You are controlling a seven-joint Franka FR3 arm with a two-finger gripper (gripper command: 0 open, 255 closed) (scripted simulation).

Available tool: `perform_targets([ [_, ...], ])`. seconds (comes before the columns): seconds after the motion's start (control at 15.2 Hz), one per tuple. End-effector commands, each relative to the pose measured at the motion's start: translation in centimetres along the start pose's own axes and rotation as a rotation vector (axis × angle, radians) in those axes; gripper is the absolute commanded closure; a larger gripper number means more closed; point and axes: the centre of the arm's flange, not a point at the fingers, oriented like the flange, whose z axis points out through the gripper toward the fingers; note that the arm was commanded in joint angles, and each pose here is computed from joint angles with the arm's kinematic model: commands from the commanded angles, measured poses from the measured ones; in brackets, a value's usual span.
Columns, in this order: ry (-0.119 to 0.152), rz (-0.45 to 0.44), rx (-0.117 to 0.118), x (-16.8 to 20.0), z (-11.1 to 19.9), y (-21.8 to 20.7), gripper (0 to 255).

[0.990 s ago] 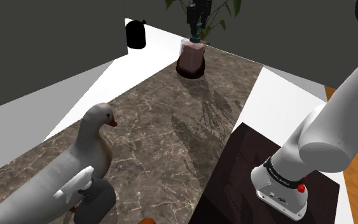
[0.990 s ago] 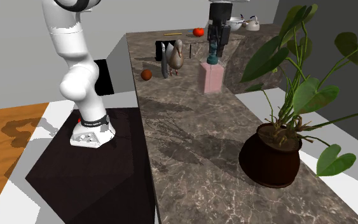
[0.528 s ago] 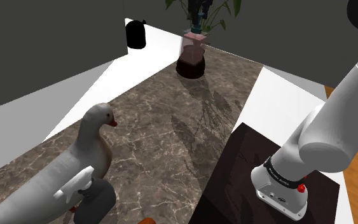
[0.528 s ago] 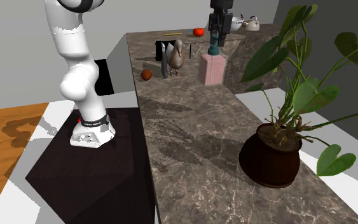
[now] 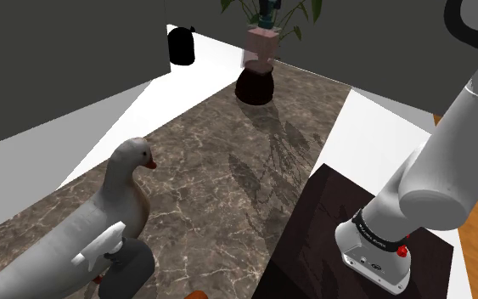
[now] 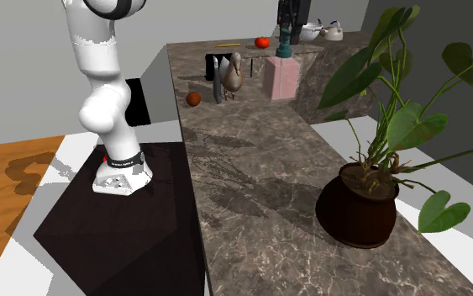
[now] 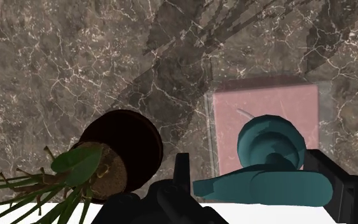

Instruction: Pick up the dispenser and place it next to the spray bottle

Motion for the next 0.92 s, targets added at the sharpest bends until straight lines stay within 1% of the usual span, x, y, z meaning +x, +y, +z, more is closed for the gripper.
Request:
perform_targets([
  [0.0, 0.0, 0.0, 0.0, -0.1, -1.0, 0.0, 255],
  [0.26, 0.0, 0.0, 0.0, -0.3, -3.0, 0.3, 255],
  [0.86, 0.0, 0.0, 0.0, -2.9, -4.5, -11.2, 255],
])
